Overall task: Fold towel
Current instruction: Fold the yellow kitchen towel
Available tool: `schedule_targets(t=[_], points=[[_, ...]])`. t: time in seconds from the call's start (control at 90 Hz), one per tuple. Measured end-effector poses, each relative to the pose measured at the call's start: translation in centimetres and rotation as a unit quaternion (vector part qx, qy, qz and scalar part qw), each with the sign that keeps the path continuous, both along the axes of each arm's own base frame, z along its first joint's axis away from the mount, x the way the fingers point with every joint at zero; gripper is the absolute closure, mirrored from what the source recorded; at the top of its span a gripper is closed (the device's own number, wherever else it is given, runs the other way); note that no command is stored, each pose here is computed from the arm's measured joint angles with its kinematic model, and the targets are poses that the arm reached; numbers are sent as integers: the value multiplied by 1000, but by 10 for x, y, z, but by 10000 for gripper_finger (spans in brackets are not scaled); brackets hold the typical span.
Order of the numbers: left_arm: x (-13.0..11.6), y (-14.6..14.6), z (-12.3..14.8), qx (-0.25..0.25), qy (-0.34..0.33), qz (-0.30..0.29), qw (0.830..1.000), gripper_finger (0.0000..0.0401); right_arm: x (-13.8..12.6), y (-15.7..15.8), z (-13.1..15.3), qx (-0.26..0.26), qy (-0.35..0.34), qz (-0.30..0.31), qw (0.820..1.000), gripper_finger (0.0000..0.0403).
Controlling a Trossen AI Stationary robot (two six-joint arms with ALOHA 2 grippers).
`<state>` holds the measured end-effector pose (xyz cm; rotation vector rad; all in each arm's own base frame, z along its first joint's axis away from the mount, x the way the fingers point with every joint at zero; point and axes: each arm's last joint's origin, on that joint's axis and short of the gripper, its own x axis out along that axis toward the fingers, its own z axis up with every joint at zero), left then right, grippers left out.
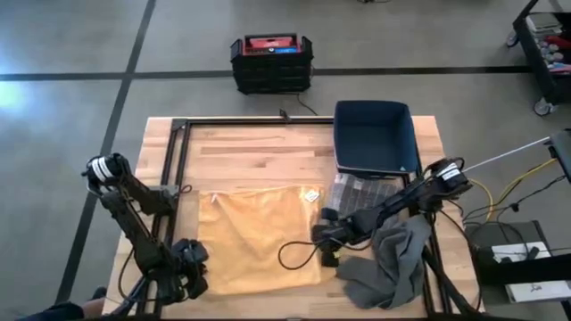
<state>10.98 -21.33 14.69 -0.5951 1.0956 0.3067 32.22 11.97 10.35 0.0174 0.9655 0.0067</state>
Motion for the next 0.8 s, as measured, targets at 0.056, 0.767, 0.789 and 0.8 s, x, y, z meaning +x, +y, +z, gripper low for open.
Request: schedule_targets(t=[0.056, 0.767, 0.789, 0.8], points=[[0, 0, 0, 0, -4, 1, 1000, 326, 3, 1, 2, -5, -17, 6, 1000, 391], [0, 1, -1, 3, -5, 0, 1000, 326, -68, 15, 24, 44, 74, -49, 995, 400], [0, 1, -1, 2, -5, 0, 1000, 326, -72, 15, 22, 41, 84, -54, 994, 400], [0, 1, -1, 1, -5, 0, 1000, 326, -73, 15, 21, 39, 89, -56, 994, 400]])
